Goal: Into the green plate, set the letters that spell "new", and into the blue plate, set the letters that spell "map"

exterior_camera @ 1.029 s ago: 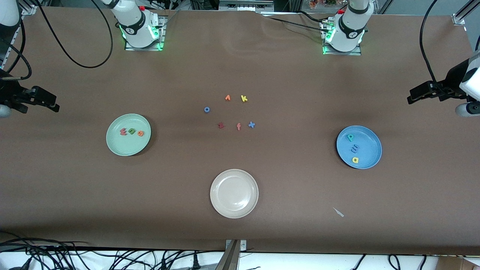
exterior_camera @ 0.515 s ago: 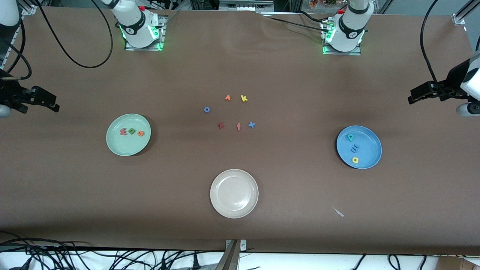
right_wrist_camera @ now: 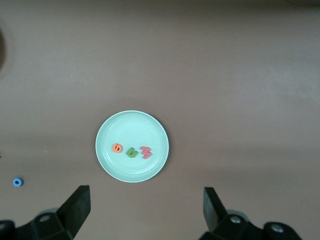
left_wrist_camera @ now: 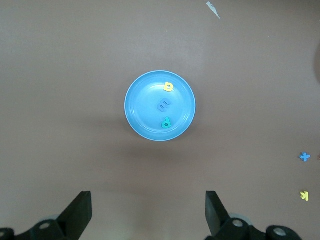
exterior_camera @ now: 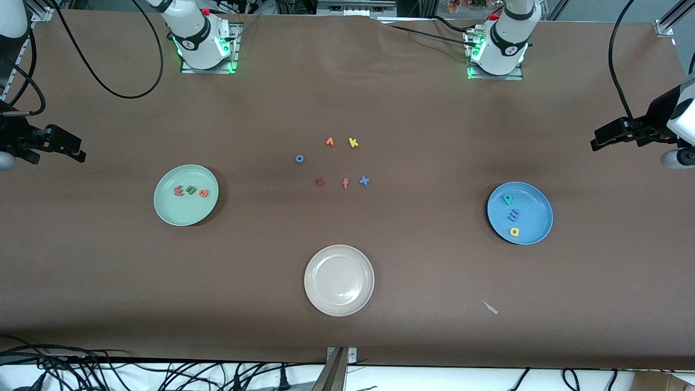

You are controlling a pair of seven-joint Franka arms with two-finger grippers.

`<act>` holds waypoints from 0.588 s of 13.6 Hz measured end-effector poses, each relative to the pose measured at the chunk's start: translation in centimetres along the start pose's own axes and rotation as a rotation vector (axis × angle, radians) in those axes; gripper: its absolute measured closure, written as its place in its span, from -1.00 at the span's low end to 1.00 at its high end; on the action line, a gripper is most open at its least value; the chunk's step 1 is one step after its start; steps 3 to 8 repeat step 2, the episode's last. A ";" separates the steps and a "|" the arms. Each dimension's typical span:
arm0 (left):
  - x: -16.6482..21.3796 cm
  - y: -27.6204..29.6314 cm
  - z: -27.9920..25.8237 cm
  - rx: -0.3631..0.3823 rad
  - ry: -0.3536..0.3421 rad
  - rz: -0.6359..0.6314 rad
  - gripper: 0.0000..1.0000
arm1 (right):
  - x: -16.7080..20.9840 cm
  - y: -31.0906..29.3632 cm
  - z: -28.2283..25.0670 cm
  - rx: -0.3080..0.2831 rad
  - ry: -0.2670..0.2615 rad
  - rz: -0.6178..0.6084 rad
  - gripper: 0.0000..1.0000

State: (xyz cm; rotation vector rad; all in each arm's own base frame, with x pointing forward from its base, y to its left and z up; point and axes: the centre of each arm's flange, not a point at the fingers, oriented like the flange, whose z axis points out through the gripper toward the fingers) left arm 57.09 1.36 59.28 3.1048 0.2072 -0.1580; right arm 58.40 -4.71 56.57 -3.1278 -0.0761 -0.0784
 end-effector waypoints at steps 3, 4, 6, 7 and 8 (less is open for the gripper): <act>0.0 0.0 0.0 0.000 0.000 0.000 -1.00 | 0.0 0.0 0.0 0.000 0.000 0.000 -1.00; 0.0 0.0 0.0 0.000 0.000 0.000 -1.00 | 0.0 0.0 0.0 0.000 0.000 0.000 -1.00; 0.0 0.0 0.0 0.000 0.000 0.000 -1.00 | 0.0 0.0 0.0 0.000 0.000 0.000 -1.00; 0.0 0.0 0.0 0.000 0.000 0.000 -1.00 | 0.0 0.0 0.0 0.000 0.000 0.000 -1.00; 0.0 0.0 0.0 0.000 0.000 0.000 -1.00 | 0.0 0.0 0.0 0.000 0.000 0.000 -1.00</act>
